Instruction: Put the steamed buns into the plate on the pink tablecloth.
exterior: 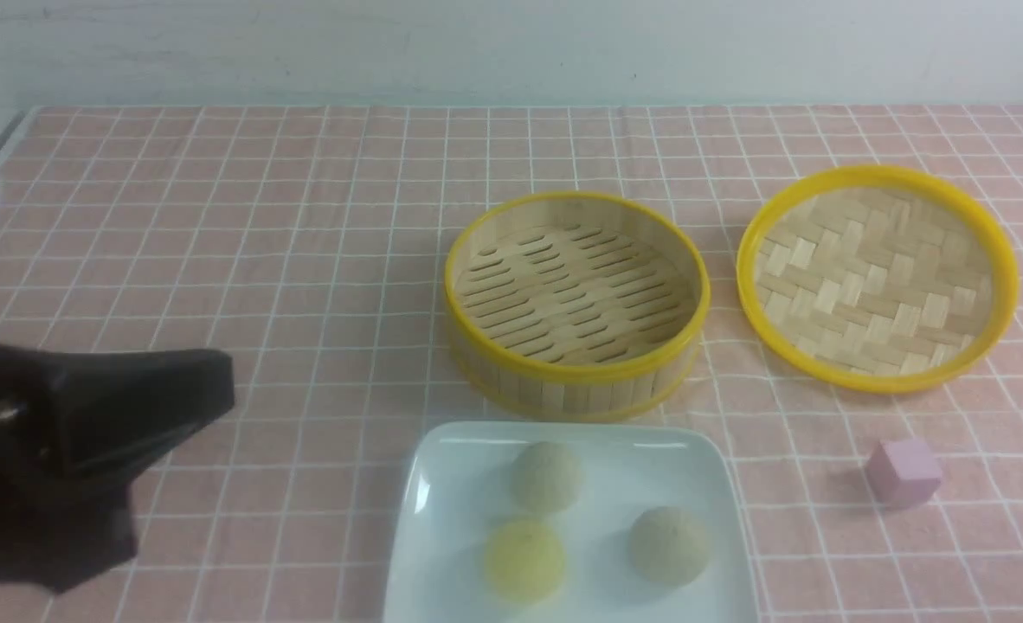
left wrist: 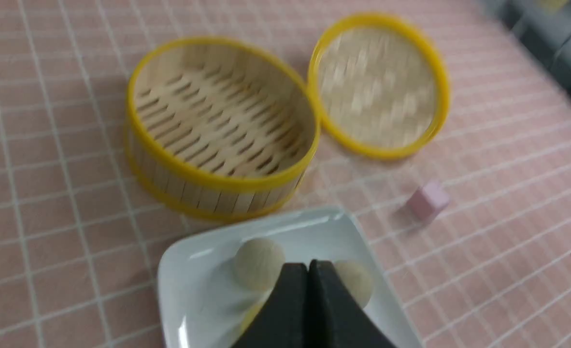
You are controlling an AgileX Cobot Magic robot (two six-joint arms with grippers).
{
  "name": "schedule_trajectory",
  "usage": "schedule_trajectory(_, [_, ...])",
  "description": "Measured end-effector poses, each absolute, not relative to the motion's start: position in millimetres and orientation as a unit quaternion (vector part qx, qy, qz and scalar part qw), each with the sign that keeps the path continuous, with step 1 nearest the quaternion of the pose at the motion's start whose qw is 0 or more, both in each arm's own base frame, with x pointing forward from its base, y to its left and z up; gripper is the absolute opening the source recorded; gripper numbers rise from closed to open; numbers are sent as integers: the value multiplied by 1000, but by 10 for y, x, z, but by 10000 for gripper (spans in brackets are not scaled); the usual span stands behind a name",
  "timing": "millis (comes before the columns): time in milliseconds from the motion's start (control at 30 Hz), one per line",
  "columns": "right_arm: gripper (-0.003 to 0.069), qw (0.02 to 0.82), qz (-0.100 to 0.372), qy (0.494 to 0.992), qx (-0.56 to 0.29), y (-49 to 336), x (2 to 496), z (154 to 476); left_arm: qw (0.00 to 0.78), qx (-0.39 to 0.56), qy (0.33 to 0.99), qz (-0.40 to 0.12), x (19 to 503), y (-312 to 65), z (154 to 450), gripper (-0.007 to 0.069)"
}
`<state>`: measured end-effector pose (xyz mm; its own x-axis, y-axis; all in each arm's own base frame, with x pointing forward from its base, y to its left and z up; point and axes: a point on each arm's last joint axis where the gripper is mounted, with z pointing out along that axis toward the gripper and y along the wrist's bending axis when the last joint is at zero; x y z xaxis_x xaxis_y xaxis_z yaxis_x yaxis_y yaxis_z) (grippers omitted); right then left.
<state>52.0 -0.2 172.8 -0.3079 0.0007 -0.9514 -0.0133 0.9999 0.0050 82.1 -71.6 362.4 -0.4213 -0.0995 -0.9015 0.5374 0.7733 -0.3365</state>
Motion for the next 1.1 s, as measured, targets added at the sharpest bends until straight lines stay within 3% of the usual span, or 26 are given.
schedule_trajectory(100, [64,588,6,809,-4,-3,520,1728,553,136,754,-328,745,-650,3488,1])
schedule_trajectory(300, [73,588,6,809,-4,-3,520,1727,541,151,775,-289,761,-627,3329,9])
schedule_trajectory(700, [90,588,6,809,-4,-3,520,1727,542,162,781,-265,775,-614,3259,22])
schedule_trajectory(967, [102,588,6,809,-4,-3,520,1727,557,136,800,-179,793,-415,2739,31])
schedule_trajectory(1100, [112,588,6,809,-4,-3,520,1727,616,76,777,-104,698,-182,2398,38])
